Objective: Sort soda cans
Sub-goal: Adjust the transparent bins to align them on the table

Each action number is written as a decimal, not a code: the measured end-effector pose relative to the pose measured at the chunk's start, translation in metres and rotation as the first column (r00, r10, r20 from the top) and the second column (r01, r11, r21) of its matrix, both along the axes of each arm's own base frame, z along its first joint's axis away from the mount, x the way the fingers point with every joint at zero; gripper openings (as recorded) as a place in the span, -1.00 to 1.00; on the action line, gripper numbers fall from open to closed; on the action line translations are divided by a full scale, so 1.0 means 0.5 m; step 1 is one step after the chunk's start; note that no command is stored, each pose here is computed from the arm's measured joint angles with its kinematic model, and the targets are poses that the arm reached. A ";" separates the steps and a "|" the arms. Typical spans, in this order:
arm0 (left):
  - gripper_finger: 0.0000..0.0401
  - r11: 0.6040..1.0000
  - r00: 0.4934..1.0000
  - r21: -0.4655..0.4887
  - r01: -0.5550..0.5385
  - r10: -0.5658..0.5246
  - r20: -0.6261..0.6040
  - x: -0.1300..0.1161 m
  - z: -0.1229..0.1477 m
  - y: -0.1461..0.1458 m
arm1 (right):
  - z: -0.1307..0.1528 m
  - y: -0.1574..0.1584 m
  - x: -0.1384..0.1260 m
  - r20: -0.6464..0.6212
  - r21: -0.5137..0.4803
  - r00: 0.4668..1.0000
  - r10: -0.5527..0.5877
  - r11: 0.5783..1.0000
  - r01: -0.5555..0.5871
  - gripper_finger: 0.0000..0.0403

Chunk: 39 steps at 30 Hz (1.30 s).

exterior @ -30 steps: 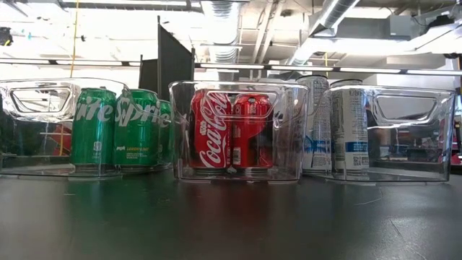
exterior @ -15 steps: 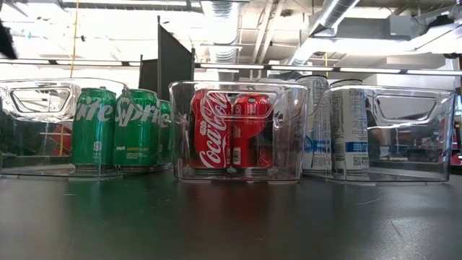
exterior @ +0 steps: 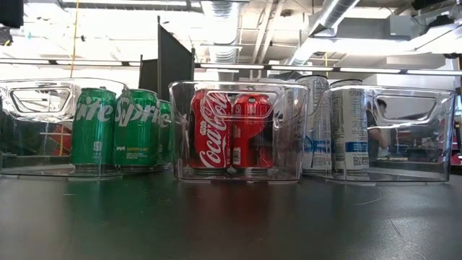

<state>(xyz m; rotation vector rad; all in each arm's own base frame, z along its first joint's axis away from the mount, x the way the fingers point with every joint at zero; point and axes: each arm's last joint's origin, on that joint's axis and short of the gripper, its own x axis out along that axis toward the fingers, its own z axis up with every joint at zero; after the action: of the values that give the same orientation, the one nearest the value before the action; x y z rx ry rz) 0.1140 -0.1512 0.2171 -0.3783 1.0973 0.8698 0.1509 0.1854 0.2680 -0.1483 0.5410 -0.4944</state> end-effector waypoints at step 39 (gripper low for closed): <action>-1.00 0.970 0.955 -0.052 0.237 -0.222 0.197 0.090 -0.069 0.012 | -0.014 -0.022 0.026 -0.097 0.049 0.991 -0.093 0.994 0.098 -1.00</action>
<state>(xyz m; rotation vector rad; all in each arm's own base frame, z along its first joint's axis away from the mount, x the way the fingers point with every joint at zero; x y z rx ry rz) 0.1591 -0.1452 0.1825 -0.3793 0.9762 0.5751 0.1641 0.1742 0.2607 -0.0953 0.6552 -0.5676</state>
